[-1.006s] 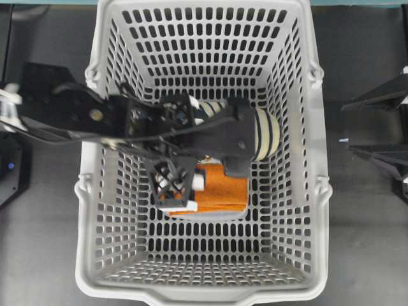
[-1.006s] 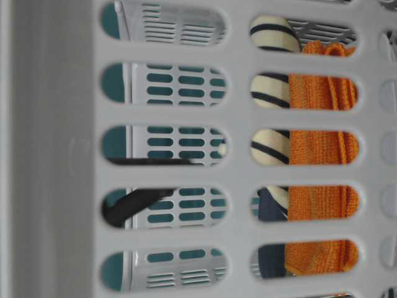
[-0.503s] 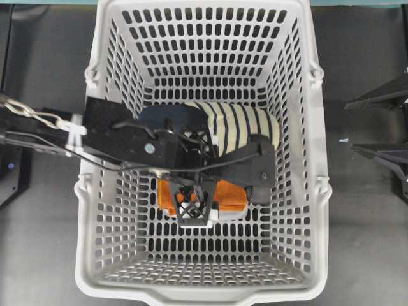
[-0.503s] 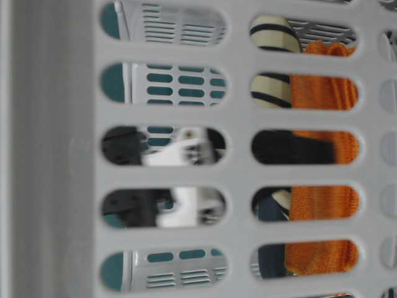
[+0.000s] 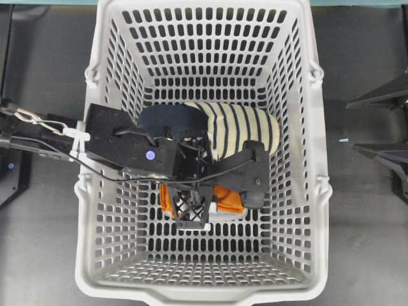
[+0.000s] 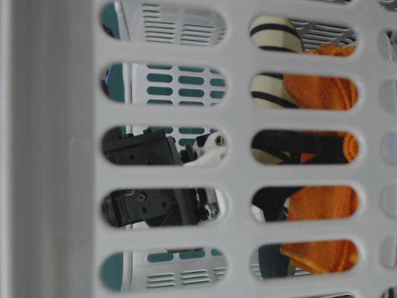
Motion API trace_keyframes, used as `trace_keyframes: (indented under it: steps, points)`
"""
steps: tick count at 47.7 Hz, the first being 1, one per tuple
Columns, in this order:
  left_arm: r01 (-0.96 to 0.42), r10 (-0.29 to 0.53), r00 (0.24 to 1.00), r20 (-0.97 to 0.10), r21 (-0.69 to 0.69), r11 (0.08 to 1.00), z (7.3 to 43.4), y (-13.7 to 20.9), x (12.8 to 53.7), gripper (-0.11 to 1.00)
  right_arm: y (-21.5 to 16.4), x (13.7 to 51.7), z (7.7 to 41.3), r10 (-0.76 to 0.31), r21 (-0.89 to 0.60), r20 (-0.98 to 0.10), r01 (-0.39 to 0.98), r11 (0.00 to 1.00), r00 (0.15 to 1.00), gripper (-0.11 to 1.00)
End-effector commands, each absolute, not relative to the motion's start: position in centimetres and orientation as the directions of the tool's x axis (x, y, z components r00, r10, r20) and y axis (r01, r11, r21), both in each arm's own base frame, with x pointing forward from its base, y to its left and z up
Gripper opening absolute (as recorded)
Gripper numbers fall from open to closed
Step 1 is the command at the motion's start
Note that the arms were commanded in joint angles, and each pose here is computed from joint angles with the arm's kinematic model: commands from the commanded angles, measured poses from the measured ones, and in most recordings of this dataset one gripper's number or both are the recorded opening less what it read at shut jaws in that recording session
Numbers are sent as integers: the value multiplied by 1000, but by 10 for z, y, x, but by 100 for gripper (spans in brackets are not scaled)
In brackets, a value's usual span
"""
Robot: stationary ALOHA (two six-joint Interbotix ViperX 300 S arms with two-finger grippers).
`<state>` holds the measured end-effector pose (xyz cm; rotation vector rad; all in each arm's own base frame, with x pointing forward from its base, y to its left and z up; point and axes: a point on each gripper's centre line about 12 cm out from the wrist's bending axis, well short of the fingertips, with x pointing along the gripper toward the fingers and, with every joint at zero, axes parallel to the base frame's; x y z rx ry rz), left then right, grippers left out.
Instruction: Pick up the orange cloth from the shopping basket with the left arm.
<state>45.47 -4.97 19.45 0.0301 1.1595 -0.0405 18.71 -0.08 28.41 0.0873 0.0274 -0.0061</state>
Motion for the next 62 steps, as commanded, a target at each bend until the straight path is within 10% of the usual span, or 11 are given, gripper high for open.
trace_keyframes:
  steps: [1,30,62]
  points:
    - [52,-18,431,-902,5,999,212,-49,454,26,-1,188,288,-7,92,-18,9,996,1000,76]
    - [36,-24,569,-822,-5,999,416,-43,412,15,-1,185,293,-7,92,8,6,996,1000,75]
    - [34,-20,544,-839,-2,999,413,-43,414,15,-1,184,294,-7,92,14,6,996,1000,75]
